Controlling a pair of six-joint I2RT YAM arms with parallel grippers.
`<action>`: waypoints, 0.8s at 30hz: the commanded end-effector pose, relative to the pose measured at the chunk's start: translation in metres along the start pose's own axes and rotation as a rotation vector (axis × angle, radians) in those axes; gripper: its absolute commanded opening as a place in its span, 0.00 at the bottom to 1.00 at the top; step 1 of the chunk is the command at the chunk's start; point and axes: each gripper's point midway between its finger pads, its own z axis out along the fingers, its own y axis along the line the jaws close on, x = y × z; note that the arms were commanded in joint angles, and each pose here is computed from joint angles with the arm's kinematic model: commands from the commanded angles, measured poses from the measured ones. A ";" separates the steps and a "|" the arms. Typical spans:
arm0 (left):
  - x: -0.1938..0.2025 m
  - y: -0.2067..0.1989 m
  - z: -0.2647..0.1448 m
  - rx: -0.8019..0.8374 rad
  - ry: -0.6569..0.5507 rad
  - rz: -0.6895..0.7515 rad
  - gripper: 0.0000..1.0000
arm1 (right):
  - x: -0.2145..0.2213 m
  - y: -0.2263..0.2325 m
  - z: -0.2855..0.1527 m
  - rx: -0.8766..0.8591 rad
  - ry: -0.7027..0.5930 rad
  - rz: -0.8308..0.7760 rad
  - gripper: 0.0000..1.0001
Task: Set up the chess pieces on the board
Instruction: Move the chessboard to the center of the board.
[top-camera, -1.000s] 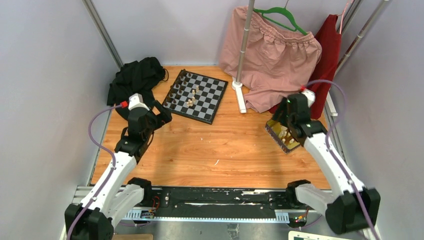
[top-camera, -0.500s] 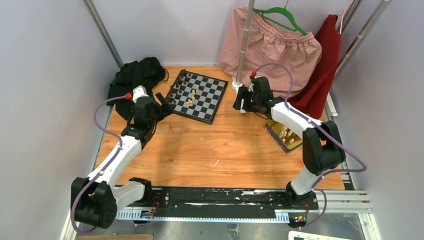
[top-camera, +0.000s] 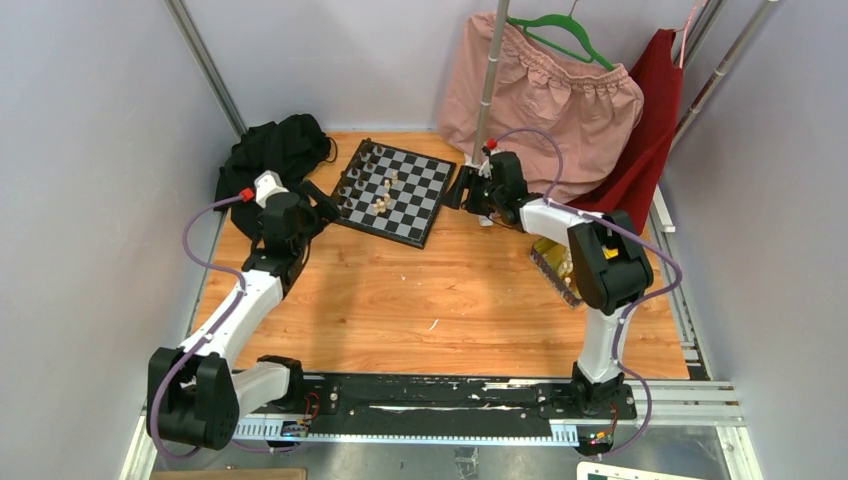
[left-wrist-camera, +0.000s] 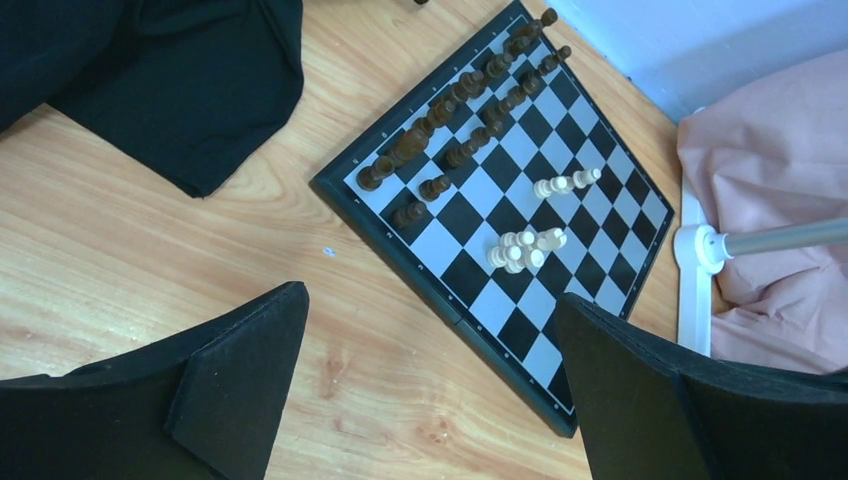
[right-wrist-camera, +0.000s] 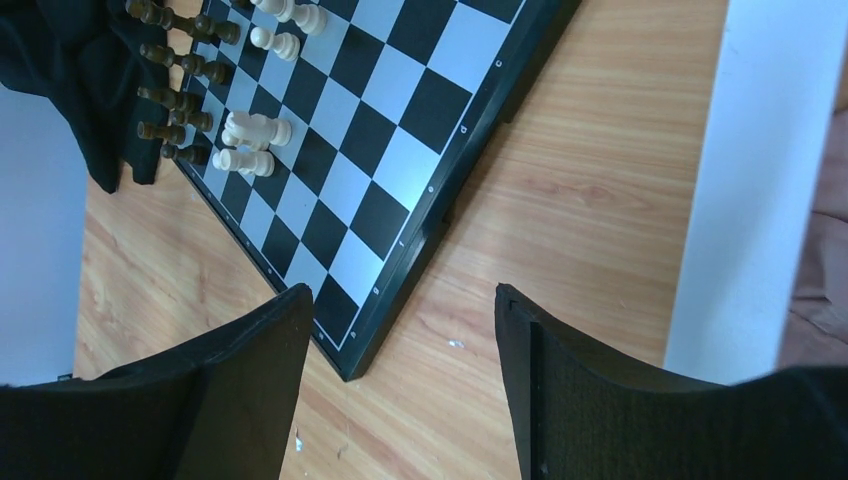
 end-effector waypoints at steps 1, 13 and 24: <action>-0.017 -0.009 -0.002 0.040 -0.062 -0.039 1.00 | -0.009 0.020 0.019 -0.104 -0.037 0.036 0.71; -0.012 -0.005 -0.001 0.053 -0.073 -0.047 1.00 | -0.011 0.008 0.041 -0.105 -0.040 0.070 0.70; -0.014 -0.001 -0.005 0.052 -0.096 -0.043 1.00 | -0.001 -0.001 0.064 -0.114 -0.018 0.131 0.64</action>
